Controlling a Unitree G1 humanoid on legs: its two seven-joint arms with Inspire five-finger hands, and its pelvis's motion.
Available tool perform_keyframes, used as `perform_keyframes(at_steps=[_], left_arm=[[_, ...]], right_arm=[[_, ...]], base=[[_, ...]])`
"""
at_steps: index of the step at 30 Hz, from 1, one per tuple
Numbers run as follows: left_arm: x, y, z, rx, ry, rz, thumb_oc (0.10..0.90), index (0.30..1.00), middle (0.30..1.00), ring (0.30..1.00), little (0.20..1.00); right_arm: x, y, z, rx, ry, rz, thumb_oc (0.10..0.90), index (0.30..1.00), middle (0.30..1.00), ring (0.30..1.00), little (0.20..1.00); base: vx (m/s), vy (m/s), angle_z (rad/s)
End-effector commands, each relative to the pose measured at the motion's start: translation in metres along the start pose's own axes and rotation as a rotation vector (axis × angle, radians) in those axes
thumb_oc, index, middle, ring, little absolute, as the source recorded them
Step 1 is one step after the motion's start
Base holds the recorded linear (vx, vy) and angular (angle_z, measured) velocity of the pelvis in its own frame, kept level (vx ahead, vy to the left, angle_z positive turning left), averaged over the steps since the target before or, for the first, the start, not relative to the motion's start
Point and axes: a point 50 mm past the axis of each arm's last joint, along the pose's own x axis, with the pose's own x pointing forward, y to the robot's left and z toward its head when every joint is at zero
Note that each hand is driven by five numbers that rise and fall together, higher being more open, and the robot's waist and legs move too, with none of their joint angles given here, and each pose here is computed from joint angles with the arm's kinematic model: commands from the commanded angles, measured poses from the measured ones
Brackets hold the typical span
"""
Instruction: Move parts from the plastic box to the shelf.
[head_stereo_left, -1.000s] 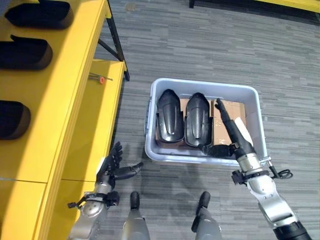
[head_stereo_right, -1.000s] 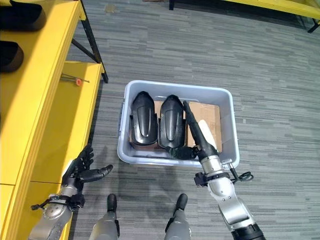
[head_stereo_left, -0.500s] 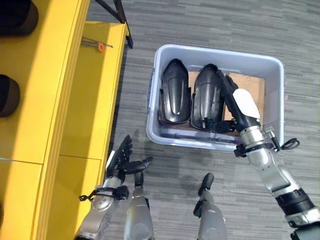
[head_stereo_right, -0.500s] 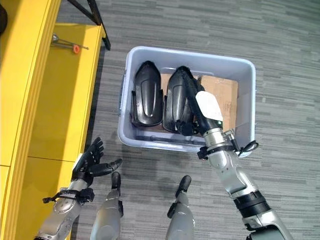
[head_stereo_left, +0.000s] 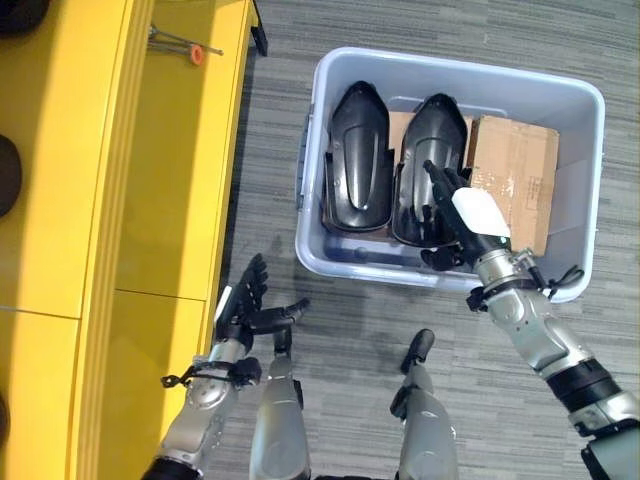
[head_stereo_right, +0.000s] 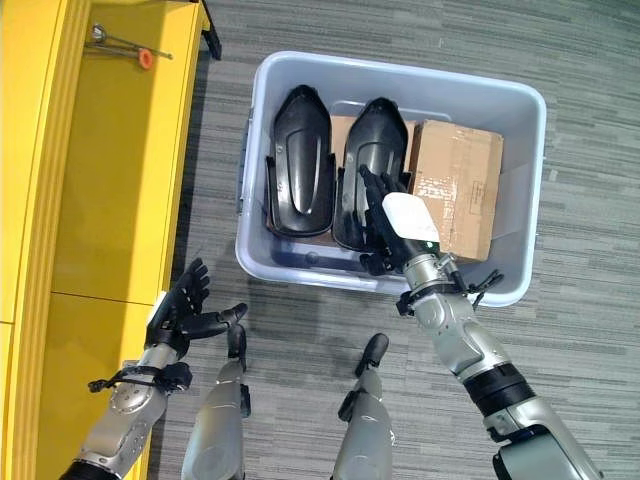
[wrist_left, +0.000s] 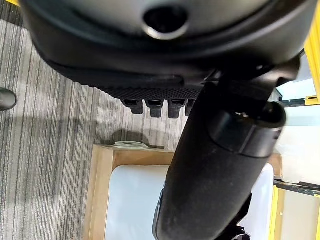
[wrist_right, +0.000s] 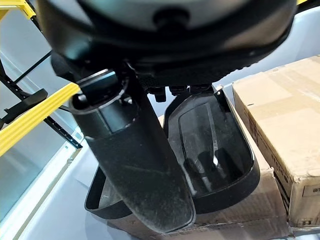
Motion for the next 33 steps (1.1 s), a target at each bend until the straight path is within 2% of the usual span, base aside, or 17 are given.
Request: perform_keyframes(at_steps=[1,10,33], left_arm=[[-0.001,-0.006,0.030,-0.009,-0.176,-0.025,0.900,1.000,1.000,1.000,1.000],[0.001,-0.008,0.035,-0.008,-0.197,-0.031,0.900,1.000,1.000,1.000,1.000],[0.006,-0.013,0.047,-0.028,-0.255,-0.022,0.900,1.000,1.000,1.000,1.000]], right_arm=[[0.015,-0.041,0.022,-0.075,-0.135,-0.194,0.900,1.000,1.000,1.000,1.000],[0.022,-0.047,0.019,-0.156,-0.124,-0.217,0.900,1.000,1.000,1.000,1.000],[0.031,-0.025,0.010,-0.095,-0.030,-0.211,0.900,1.000,1.000,1.000,1.000]], base=[[0.00,0.000,0.00],[0.00,-0.003,0.01],[0.00,0.000,0.00]])
